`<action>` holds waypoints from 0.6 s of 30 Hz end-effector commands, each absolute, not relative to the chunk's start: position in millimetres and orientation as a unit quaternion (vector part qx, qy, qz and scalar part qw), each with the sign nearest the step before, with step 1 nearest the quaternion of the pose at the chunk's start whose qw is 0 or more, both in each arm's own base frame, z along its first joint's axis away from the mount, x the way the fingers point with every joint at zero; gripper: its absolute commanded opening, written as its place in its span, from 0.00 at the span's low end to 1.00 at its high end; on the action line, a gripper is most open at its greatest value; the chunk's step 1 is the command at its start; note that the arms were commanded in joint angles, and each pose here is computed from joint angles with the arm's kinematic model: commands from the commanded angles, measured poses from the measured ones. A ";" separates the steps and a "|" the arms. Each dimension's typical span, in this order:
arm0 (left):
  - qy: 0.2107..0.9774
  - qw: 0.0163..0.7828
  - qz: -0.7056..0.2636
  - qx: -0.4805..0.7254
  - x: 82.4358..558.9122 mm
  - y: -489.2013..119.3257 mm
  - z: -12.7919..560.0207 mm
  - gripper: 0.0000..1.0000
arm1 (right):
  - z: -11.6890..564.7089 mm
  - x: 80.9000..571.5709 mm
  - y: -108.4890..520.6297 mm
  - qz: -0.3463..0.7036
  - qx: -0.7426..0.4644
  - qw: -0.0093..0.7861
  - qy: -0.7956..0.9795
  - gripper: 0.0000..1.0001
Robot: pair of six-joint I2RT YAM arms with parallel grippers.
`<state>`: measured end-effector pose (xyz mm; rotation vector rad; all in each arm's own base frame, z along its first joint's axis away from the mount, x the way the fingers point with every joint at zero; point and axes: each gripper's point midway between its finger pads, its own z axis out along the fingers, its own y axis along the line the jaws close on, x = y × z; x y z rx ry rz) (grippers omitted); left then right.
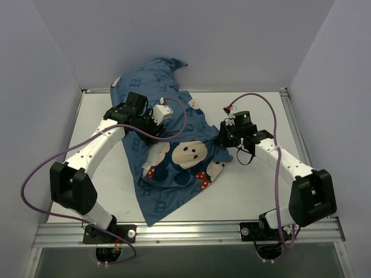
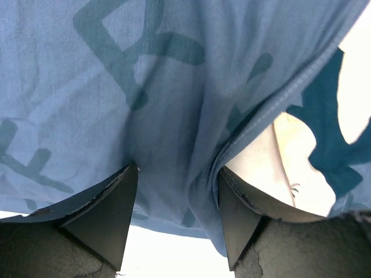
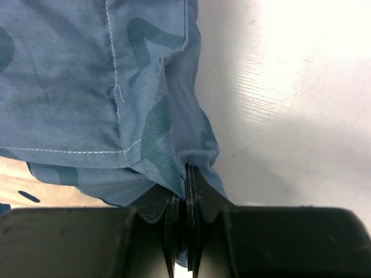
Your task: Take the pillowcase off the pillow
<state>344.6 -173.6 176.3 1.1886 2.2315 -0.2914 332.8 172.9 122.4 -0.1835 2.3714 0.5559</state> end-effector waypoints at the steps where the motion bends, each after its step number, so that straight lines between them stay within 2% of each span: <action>1: 0.834 0.308 -0.100 0.447 358.9 -176.6 174.9 0.65 | 137.9 347.9 179.6 0.220 -0.088 0.363 0.901 0.00; 4: 0.828 0.296 -0.105 0.464 355.3 -190.3 165.8 0.65 | 140.6 352.7 179.0 0.217 -0.088 0.369 0.899 0.00; 6: 0.823 0.293 -0.104 0.475 354.9 -199.9 163.5 0.60 | 139.6 356.1 175.5 0.205 -0.086 0.372 0.901 0.00; 7: 0.824 0.285 -0.104 0.478 355.3 -201.5 159.1 0.51 | 140.4 361.1 171.8 0.195 -0.086 0.373 0.903 0.00; 8: 0.822 0.291 -0.104 0.479 358.3 -204.5 164.0 0.38 | 141.0 365.0 168.1 0.186 -0.083 0.374 0.905 0.00; 9: 0.823 0.292 -0.105 0.476 360.1 -205.7 166.0 0.08 | 142.0 370.1 162.6 0.175 -0.079 0.376 0.907 0.01; 10: 0.828 0.292 -0.107 0.467 361.5 -206.1 167.8 0.02 | 148.2 382.8 148.6 0.151 -0.063 0.381 0.910 0.09; 11: 0.828 0.296 -0.107 0.463 362.8 -207.7 172.0 0.02 | 153.8 389.1 140.5 0.137 -0.050 0.384 0.912 0.35; 13: 0.829 0.307 -0.118 0.452 364.9 -212.1 186.1 0.02 | 164.3 394.8 121.8 0.088 -0.028 0.383 0.919 0.55; 14: 0.826 0.311 -0.132 0.451 363.4 -216.9 191.8 0.02 | 191.1 402.9 123.6 0.083 -0.022 0.408 0.909 0.69; 16: 0.826 0.321 -0.152 0.438 362.6 -223.5 205.9 0.02 | 229.9 403.4 113.6 0.041 -0.001 0.448 0.893 0.78; 18: 0.821 0.328 -0.177 0.433 360.5 -232.8 217.5 0.02 | 262.0 384.4 133.9 0.026 -0.016 0.482 0.876 0.82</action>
